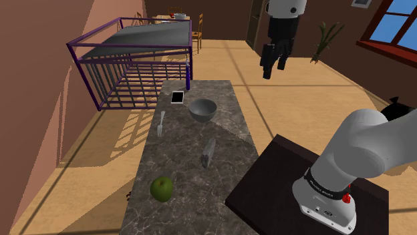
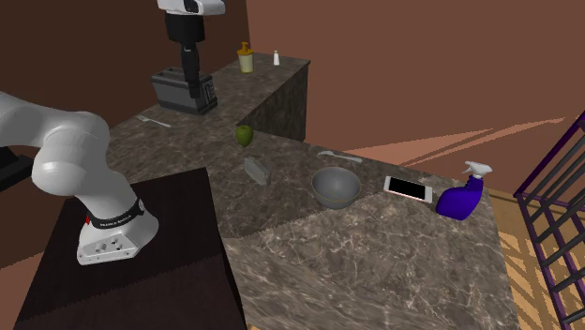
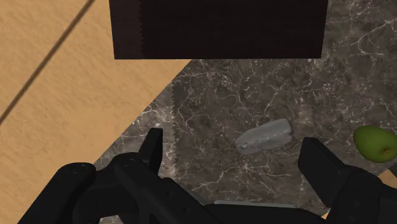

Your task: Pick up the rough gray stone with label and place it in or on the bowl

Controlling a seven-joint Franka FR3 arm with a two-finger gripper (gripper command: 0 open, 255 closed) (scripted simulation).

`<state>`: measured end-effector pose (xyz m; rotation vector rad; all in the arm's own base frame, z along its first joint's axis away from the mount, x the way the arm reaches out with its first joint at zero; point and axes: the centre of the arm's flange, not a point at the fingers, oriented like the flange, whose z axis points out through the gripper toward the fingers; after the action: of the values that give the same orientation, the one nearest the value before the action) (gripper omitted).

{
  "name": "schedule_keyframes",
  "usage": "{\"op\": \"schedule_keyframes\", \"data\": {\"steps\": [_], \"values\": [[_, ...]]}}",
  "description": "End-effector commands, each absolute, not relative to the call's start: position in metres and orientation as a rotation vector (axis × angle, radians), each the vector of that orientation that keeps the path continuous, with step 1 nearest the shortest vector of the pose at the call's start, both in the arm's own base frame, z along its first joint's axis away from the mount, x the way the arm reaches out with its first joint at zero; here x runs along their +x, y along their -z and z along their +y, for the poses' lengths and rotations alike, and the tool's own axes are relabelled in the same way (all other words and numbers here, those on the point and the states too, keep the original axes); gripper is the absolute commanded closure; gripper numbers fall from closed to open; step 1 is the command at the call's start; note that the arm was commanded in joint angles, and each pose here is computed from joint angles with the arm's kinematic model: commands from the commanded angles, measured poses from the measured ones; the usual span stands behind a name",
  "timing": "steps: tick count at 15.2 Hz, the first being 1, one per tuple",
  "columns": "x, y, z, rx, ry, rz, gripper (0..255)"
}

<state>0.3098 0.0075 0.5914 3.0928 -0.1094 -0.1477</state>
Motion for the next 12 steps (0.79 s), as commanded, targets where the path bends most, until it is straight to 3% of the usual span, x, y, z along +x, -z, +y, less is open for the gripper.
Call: {"op": "schedule_keyframes", "data": {"steps": [1, 12], "values": [[0.31, -0.591, 0.008, 3.093, 0.148, -0.109, 0], [0.352, -0.463, 0.05, 3.071, 0.159, -0.645, 0]]}}
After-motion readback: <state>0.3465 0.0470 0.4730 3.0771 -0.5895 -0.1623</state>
